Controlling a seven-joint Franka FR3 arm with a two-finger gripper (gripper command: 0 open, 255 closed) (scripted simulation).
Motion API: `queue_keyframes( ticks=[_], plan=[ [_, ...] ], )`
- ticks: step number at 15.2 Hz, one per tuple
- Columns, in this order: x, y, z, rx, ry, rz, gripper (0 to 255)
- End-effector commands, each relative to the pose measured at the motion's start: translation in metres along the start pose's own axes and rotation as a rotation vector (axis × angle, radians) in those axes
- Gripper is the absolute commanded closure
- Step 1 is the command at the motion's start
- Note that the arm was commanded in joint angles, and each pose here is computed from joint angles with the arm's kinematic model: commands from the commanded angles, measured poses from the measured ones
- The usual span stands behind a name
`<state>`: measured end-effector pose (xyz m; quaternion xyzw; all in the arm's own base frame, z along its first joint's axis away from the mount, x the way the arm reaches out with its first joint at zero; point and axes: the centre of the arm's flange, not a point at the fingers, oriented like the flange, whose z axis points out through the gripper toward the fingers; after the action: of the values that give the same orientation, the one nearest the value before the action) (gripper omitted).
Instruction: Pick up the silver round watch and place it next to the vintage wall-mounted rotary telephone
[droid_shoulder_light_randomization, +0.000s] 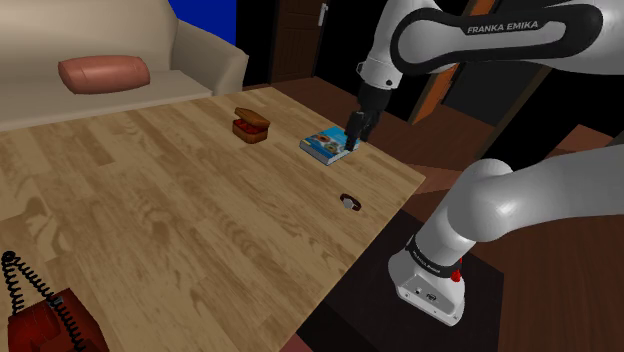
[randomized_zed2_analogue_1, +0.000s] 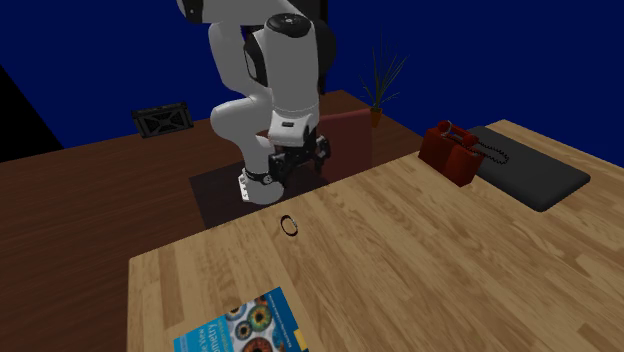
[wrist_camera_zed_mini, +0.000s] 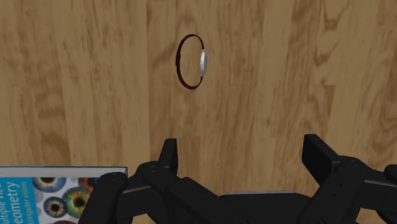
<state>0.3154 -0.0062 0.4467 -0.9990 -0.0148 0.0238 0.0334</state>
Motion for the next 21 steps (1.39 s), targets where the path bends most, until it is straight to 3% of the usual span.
queue_keyframes(
  ticks=[1,10,17,21],
  plan=[
    [-0.001,0.003,0.027,-0.003,-0.019,0.008,0],
    [-0.012,0.022,0.137,-0.018,-0.102,0.043,0],
    [-0.016,0.022,0.174,-0.018,-0.102,0.043,0],
    [-0.016,0.022,0.177,-0.018,-0.102,0.043,0]
  ],
)
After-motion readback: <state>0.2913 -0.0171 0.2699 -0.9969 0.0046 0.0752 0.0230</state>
